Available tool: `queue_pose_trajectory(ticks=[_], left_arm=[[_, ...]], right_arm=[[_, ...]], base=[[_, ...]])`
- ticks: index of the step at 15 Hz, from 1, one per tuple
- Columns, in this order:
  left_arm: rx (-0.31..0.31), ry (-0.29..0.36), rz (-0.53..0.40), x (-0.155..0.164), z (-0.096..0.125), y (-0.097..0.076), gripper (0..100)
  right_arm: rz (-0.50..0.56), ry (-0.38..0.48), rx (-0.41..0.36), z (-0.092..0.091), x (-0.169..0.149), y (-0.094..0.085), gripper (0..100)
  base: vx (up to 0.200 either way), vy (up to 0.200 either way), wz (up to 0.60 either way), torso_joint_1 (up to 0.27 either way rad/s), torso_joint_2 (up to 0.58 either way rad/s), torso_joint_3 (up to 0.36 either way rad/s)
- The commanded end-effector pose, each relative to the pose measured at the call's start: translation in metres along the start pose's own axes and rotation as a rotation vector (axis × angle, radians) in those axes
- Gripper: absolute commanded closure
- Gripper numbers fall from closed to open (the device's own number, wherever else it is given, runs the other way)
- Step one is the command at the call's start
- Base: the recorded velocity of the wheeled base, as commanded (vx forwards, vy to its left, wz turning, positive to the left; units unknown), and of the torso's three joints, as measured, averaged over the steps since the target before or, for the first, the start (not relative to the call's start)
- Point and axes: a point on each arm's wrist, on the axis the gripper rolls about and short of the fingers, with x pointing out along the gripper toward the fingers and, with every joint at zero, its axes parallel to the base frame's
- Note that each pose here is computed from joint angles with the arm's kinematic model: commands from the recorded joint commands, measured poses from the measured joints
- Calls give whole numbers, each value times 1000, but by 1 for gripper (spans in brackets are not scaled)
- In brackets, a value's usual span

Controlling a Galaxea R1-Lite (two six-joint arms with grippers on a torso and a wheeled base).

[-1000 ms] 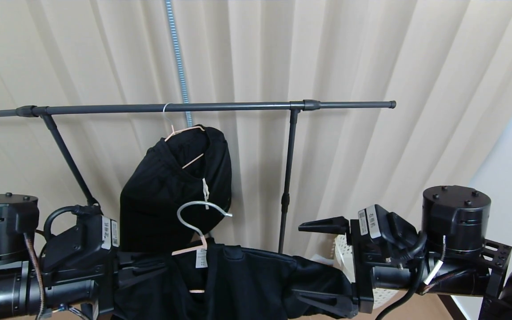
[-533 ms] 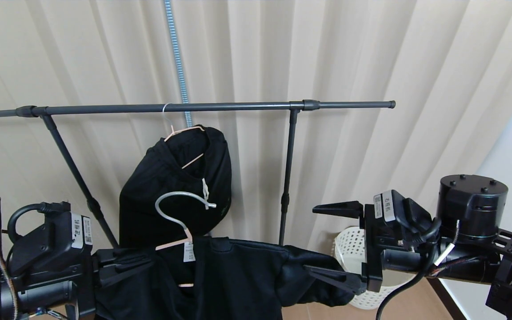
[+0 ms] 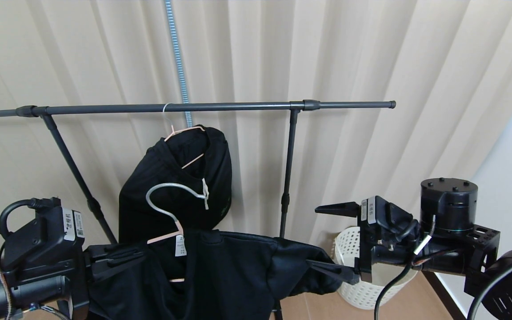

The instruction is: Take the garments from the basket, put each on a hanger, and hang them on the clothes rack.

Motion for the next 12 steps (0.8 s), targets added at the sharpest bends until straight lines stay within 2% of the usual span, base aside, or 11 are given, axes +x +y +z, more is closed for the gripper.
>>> queue_pose_trajectory(ticks=[1, 4, 6, 7, 9, 12], left_arm=[[-1, 1, 1, 0, 0, 1, 100], [-7, 6, 22, -1, -1, 4, 100], [-9, 8, 29, -2, -1, 5, 100], [-9, 6, 34, -3, -1, 6, 100], [-16, 4, 36, -3, 0, 6, 100], [-43, 7, 57, -6, -1, 8, 100]], right_arm=[[8, 31, 22, -13, 7, -3, 0], [1, 71, -48, -28, 7, -8, 0], [4, 81, -47, -32, 8, -9, 0], [4, 82, -46, -33, 9, -9, 100], [-3, 79, -47, -32, 10, -12, 100], [-91, 86, -36, -40, 2, -39, 100]], base=[[0, 0, 0, 0, 0, 0], [0, 0, 0, 0, 0, 0], [0, 0, 0, 0, 0, 0], [0, 0, 0, 0, 0, 0], [0, 0, 0, 0, 0, 0], [0, 0, 0, 0, 0, 0]])
